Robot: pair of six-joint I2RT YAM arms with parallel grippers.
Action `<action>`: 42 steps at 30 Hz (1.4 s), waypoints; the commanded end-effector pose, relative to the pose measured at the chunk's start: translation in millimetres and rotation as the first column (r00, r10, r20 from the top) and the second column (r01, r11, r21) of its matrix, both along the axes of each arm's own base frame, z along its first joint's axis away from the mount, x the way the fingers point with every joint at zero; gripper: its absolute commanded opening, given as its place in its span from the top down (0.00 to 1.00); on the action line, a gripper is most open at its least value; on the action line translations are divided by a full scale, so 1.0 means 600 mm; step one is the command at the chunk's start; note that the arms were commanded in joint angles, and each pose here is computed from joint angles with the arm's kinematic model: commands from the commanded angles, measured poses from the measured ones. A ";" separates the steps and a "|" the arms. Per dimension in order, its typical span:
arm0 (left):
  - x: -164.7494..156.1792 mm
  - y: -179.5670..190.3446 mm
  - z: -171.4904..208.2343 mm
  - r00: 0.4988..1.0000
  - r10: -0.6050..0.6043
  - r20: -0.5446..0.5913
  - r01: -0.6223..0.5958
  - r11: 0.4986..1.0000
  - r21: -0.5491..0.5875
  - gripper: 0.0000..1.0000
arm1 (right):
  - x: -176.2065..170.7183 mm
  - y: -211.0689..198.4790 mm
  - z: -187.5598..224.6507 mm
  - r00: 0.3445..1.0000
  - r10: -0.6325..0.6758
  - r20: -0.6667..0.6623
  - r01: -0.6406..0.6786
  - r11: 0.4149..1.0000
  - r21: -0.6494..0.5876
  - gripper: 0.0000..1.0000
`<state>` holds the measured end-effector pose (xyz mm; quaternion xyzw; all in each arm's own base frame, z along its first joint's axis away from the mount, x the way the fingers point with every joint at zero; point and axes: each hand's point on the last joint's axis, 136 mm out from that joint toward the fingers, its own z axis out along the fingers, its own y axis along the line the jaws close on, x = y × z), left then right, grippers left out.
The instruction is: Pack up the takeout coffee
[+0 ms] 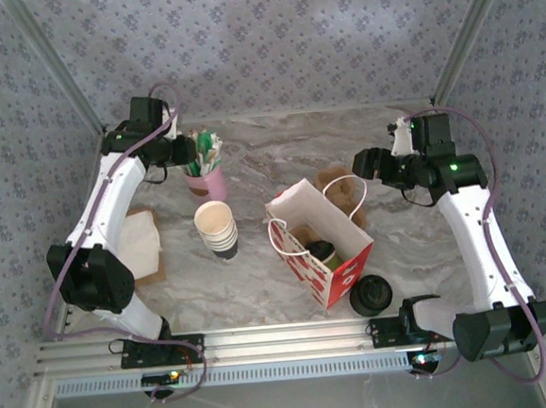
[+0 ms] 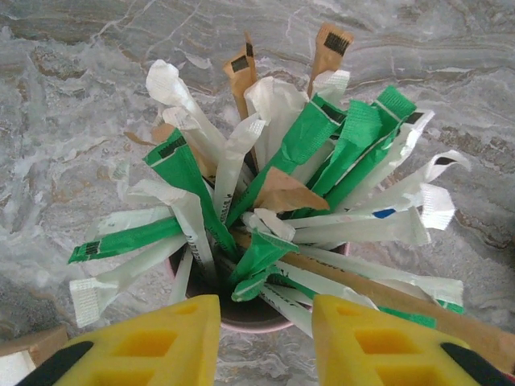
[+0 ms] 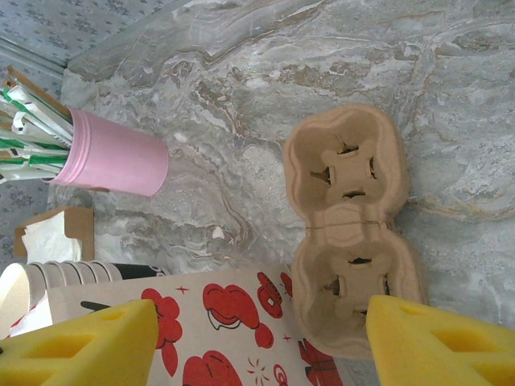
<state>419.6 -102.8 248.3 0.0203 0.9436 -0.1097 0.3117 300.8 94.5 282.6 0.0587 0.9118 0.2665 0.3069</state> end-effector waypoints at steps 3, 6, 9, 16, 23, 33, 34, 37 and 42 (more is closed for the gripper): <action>0.022 -0.002 0.005 1.000 0.001 0.020 0.000 1.000 -0.003 0.69 | -0.011 0.008 0.005 1.000 0.016 0.006 -0.016 1.000 0.023 0.29; 0.025 -0.004 -0.002 1.000 -0.001 0.011 0.001 1.000 -0.002 0.72 | -0.013 0.008 0.005 1.000 0.017 0.004 -0.017 1.000 0.024 0.29; 0.024 -0.003 -0.002 1.000 -0.001 0.007 0.001 1.000 -0.001 0.77 | -0.012 0.009 0.005 1.000 0.018 0.006 -0.018 1.000 0.025 0.29; 0.012 0.000 0.011 1.000 0.002 0.020 -0.002 1.000 -0.005 0.83 | -0.010 0.009 0.004 1.000 0.020 0.007 -0.020 0.999 0.026 0.29; 0.000 0.002 0.025 1.000 0.002 0.030 -0.001 1.000 -0.007 0.86 | -0.009 0.010 0.005 1.000 0.021 0.011 -0.021 0.999 0.028 0.29; -0.026 0.005 0.076 0.996 -0.003 0.088 0.005 1.000 -0.018 0.85 | -0.009 0.011 0.017 0.999 0.022 0.033 -0.023 0.999 0.031 0.25; -0.029 0.007 0.081 0.996 -0.002 0.093 0.004 1.000 -0.017 0.85 | -0.009 0.013 0.018 0.999 0.025 0.034 -0.026 0.999 0.034 0.24; -0.039 0.010 0.099 0.994 -0.002 0.112 0.004 1.000 -0.015 0.85 | -0.010 0.016 0.024 0.998 0.031 0.047 -0.033 0.999 0.036 0.23; -0.064 0.009 0.148 0.986 -0.012 0.165 0.019 0.999 -0.043 0.86 | -0.017 0.026 0.046 0.994 0.055 0.096 -0.060 0.997 0.045 0.19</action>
